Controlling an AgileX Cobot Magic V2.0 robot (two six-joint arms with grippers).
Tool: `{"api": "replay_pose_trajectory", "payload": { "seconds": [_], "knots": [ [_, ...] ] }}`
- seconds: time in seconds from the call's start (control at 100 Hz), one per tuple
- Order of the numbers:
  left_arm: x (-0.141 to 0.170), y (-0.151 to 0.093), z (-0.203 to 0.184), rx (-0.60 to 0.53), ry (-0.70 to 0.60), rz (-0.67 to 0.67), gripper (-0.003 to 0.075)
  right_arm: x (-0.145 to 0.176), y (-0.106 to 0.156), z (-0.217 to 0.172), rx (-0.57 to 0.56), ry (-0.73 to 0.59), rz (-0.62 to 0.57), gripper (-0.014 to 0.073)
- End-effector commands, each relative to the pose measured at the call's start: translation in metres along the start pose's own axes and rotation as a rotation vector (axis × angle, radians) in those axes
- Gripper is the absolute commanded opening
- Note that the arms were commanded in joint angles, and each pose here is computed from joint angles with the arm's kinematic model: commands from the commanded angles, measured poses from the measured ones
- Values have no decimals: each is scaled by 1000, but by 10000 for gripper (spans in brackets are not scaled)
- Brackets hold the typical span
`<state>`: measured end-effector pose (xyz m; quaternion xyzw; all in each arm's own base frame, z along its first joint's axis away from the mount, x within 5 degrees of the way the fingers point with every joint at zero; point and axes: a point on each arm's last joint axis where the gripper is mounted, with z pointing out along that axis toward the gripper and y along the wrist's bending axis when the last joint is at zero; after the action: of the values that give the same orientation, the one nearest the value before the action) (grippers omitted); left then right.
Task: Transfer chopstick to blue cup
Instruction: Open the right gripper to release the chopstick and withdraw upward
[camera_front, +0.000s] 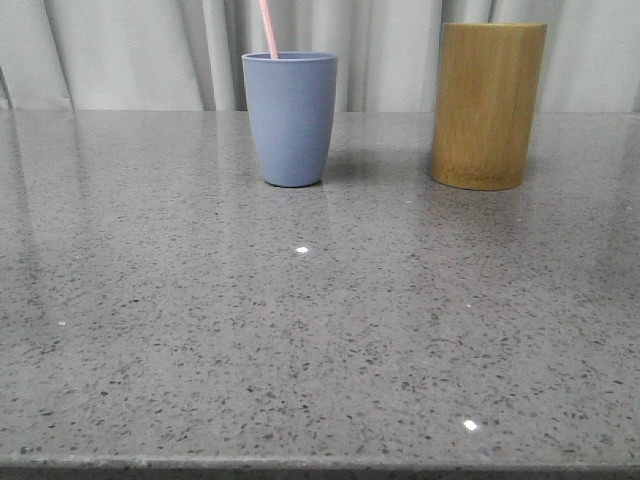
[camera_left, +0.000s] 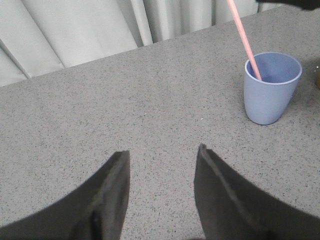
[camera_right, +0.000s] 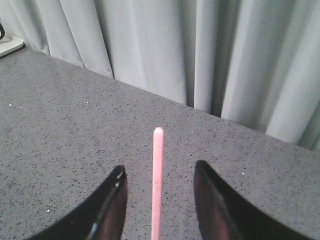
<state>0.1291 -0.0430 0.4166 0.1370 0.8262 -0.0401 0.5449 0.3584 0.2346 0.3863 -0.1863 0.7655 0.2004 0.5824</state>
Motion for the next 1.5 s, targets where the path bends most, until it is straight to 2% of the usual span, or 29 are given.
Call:
{"api": "replay_pose_trajectory", "payload": {
  "seconds": [0.0,0.23,0.42,0.58,0.68,0.96,1.49],
  "knots": [
    [-13,1,-6,3,-109,0,303,-45,2,-40,-4,-168,-45,340],
    [-16,0,-6,9,-135,-17,303,-50,-4,-78,28,-151,-81,337],
    [-17,0,-6,11,-157,-13,303,-34,-18,-115,64,-149,-76,333],
    [-12,-1,-1,15,-148,-7,295,-20,-32,-157,110,-176,-66,219],
    [-5,-4,4,27,-156,-6,234,-10,-37,-181,135,-181,-62,122],
    [18,-5,-2,55,-199,-21,-16,16,-35,-246,155,-242,-63,-75],
    [73,3,-49,64,-341,-49,-19,83,-27,-326,151,-349,-69,-67]
  ]
}}
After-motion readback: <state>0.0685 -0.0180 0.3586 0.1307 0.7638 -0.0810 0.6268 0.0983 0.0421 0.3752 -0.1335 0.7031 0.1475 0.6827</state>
